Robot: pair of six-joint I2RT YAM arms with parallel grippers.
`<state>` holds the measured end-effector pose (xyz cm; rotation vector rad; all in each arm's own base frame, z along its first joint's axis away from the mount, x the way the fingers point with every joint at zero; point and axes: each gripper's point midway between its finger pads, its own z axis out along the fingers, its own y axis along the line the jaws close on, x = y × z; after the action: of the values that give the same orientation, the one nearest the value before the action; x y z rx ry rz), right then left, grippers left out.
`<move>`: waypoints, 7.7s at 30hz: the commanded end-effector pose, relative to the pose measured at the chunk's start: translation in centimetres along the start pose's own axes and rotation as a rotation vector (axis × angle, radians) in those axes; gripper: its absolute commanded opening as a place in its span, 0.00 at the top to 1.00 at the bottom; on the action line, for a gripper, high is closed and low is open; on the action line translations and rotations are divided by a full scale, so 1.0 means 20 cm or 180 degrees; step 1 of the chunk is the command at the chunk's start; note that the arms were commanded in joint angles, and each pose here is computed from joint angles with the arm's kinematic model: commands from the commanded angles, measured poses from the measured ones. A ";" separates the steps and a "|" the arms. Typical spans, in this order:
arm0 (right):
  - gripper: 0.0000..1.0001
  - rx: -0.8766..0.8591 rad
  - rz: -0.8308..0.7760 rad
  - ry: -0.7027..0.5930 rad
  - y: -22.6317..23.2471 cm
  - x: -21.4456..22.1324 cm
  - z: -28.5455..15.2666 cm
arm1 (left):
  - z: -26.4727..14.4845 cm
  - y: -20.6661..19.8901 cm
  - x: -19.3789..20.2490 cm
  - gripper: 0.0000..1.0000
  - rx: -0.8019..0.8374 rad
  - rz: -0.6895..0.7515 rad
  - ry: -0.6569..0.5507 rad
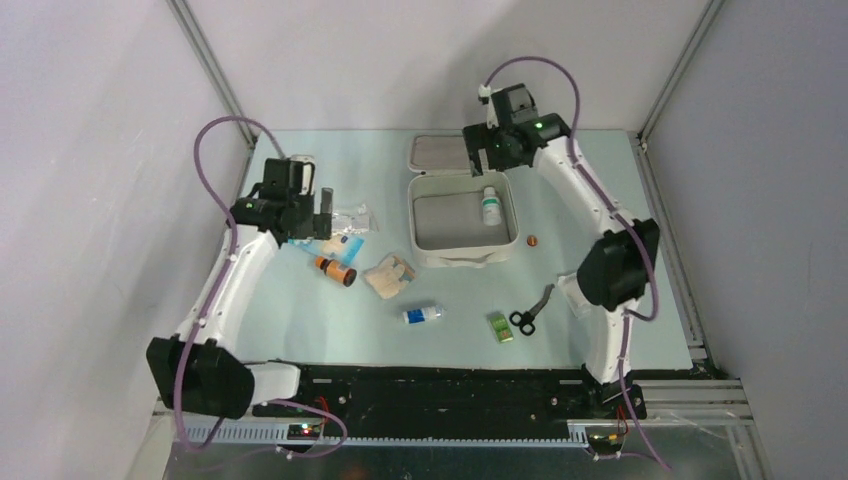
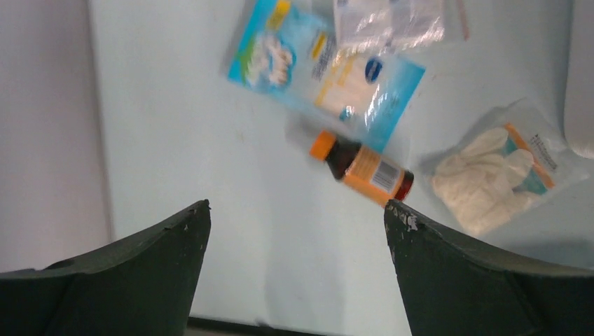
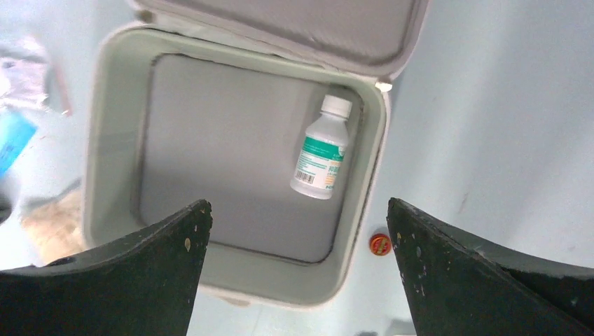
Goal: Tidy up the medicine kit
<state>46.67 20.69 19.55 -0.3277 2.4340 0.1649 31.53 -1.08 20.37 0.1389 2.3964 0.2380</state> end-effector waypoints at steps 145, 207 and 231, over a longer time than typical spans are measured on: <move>0.57 0.0999 0.0688 0.0512 0.06 0.41 0.58 | 0.08 -0.12 -0.17 0.10 0.0852 -0.1239 0.0113; 0.58 0.0713 0.0702 0.0495 0.08 0.33 0.62 | 0.06 -0.15 -0.30 0.10 0.0844 -0.1126 -0.0073; 0.25 -0.0169 -0.0404 -0.0646 0.11 -0.22 -0.16 | 0.18 -0.13 -0.20 0.11 0.0694 -0.0954 0.0152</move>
<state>47.43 27.82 19.34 -0.4085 2.3310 0.2696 36.15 -4.37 20.74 -0.1369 2.4352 -0.2187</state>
